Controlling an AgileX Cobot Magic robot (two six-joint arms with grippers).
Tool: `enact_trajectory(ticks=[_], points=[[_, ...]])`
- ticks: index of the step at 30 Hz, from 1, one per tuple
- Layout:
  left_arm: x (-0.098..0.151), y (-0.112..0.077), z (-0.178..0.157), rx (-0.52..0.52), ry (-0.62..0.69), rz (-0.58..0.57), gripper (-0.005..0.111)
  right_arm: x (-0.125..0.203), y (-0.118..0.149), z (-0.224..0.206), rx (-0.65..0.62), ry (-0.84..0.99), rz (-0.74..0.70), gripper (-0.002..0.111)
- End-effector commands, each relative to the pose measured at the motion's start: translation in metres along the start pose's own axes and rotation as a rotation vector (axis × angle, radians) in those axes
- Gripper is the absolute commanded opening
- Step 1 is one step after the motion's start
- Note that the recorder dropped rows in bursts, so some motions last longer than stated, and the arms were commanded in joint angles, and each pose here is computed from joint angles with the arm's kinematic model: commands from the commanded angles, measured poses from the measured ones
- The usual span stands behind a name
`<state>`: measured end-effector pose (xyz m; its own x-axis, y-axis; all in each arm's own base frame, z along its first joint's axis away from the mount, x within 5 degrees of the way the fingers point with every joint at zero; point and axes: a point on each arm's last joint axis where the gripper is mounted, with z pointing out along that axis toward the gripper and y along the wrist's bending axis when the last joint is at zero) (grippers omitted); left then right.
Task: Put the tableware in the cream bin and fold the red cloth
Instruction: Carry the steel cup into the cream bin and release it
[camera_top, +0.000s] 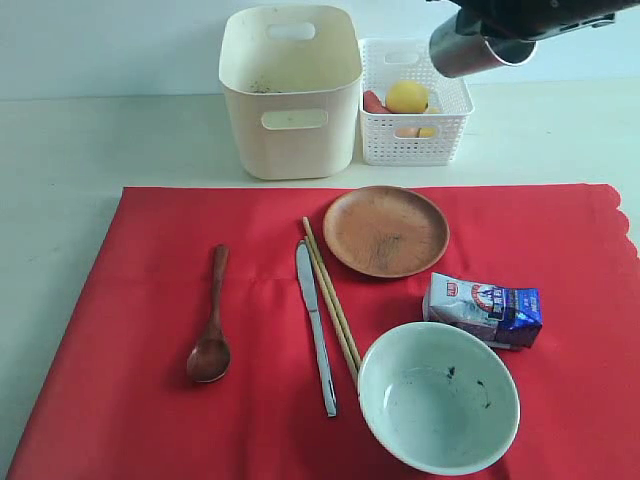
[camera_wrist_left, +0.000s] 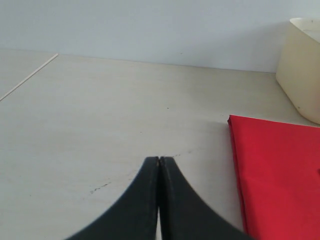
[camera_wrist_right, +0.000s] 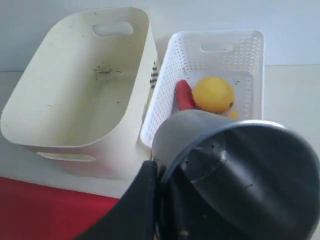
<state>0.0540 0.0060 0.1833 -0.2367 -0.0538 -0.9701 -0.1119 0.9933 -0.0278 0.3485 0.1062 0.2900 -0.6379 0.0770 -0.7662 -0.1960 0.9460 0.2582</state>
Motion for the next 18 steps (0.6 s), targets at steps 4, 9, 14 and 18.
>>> enact_trajectory(ticks=[4,9,14,18], points=[[-0.001,0.0,-0.001,-0.003,-0.012,-0.005,0.002,-0.019,0.014,0.04,-0.149,0.039,-0.042,0.0],[-0.001,0.0,-0.001,-0.003,-0.012,-0.005,0.002,-0.027,0.026,0.067,-0.298,0.059,-0.077,0.0],[-0.001,0.0,-0.001,-0.003,-0.012,-0.005,0.002,-0.038,0.034,0.086,-0.389,0.042,-0.11,0.0],[-0.001,0.0,-0.001,-0.003,-0.012,-0.005,0.002,-0.04,0.046,0.102,-0.419,0.045,-0.132,0.0]])
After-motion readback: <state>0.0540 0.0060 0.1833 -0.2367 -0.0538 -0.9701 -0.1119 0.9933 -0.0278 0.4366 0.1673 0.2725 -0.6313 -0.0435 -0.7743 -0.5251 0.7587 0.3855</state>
